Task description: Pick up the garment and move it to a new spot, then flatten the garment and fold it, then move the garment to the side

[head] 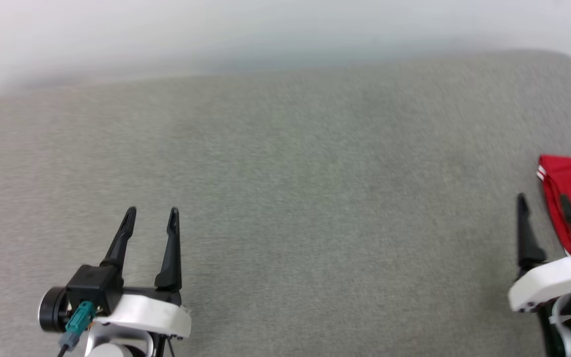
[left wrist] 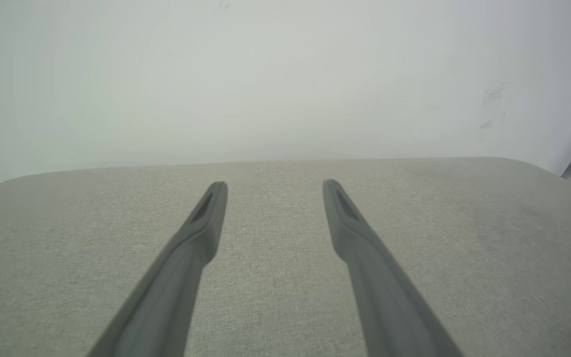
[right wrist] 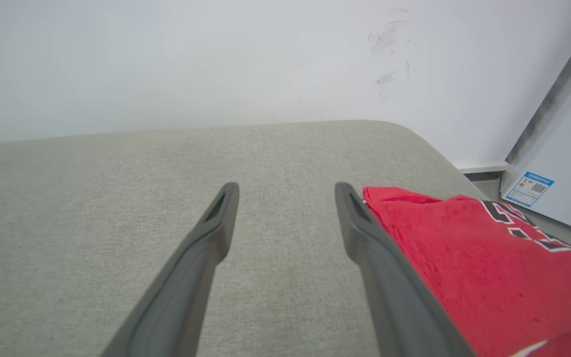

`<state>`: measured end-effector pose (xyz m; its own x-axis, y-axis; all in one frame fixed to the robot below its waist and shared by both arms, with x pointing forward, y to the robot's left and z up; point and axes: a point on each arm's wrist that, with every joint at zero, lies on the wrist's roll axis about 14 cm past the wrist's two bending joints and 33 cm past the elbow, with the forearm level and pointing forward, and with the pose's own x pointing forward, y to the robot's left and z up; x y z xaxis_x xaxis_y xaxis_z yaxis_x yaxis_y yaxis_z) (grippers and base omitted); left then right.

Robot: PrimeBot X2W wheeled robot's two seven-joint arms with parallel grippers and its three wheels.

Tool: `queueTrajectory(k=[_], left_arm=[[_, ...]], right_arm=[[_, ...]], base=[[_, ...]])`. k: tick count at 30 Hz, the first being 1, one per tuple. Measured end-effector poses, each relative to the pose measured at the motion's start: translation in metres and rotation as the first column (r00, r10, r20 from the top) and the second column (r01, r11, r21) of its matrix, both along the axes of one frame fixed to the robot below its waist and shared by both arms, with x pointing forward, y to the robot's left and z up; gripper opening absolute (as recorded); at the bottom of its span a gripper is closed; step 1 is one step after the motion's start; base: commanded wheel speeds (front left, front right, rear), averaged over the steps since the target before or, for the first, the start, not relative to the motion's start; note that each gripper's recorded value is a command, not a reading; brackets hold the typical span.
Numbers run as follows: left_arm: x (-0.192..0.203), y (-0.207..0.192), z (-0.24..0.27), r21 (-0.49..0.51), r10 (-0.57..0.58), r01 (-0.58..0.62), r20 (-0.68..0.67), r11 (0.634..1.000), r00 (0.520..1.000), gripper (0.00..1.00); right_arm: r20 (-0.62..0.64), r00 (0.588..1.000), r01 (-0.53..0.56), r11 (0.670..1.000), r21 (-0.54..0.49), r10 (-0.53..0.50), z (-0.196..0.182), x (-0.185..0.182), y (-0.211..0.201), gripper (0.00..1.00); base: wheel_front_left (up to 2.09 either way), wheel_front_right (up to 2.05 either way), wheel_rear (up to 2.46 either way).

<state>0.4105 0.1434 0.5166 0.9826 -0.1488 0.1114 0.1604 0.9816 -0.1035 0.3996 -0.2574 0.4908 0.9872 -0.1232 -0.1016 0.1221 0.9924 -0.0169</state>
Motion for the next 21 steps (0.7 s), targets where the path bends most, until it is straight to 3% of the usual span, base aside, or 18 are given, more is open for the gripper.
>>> queueTrajectory(k=[7, 15, 21], left_arm=[[-0.030, 0.039, 0.011, 0.028, 0.108, -0.109, 0.022, 0.994, 0.994, 1.00], [-0.060, 0.049, 0.016, 0.026, 0.133, -0.134, 0.041, 0.991, 0.990, 1.00], [-0.064, 0.051, 0.015, 0.022, 0.134, -0.135, 0.040, 0.991, 0.990, 1.00]], right_arm=[[0.138, 0.976, -0.176, 0.983, 0.045, 0.168, 0.044, -0.010, 0.067, 1.00], [0.162, 0.971, -0.185, 0.982, 0.038, 0.177, 0.059, -0.048, 0.071, 1.00], [0.166, 0.969, -0.190, 0.981, 0.039, 0.181, 0.063, -0.055, 0.073, 1.00]], base=[[0.00, 0.00, 0.00], [0.00, 0.00, 0.00], [0.00, 0.00, 0.00]])
